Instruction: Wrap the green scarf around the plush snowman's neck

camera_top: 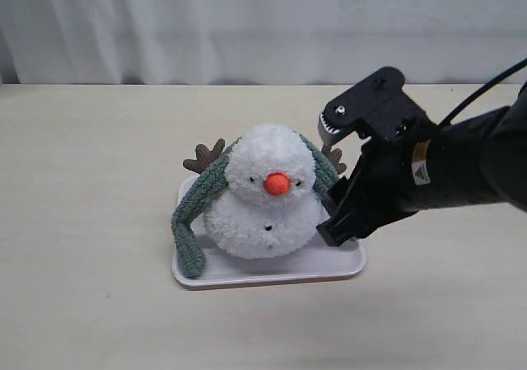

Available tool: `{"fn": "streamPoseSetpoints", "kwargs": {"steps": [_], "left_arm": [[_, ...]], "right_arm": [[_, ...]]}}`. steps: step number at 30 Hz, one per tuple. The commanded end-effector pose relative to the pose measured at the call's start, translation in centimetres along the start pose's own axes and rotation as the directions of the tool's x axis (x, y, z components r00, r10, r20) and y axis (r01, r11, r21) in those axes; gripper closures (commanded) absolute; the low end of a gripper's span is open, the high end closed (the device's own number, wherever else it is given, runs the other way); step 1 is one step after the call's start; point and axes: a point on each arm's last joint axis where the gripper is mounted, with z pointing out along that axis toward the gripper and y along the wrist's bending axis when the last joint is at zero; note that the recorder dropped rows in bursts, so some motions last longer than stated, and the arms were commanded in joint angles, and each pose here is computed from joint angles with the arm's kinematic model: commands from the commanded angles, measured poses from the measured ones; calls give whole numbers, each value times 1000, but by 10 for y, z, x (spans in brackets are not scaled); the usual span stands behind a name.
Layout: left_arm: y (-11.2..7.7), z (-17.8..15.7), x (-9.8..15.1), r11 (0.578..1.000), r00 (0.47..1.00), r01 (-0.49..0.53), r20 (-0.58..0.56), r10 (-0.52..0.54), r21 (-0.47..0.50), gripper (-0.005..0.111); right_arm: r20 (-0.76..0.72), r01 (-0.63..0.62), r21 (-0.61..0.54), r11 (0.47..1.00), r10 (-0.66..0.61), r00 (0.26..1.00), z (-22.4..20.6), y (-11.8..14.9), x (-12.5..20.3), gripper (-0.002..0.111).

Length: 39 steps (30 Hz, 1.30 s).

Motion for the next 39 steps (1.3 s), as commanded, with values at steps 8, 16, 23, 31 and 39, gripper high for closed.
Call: {"fn": "streamPoseSetpoints", "kwargs": {"steps": [8,16,23,31,39], "left_arm": [[0,0,0,1000,1000,3,10,-3,-1,107],[0,0,0,1000,1000,3,10,-3,-1,107],[0,0,0,1000,1000,3,10,-3,-1,107],[0,0,0,1000,1000,3,10,-3,-1,107],[0,0,0,1000,1000,3,10,-3,-1,107]], "right_arm": [[-12,-31,30,999,31,999,47,-23,9,47],[-70,6,24,1000,-5,998,66,-25,20,47],[-81,14,-8,1000,-15,997,92,-20,27,63],[-96,19,-7,1000,-19,995,92,-20,28,101],[-65,-30,2,1000,30,997,66,-19,21,104]]}}
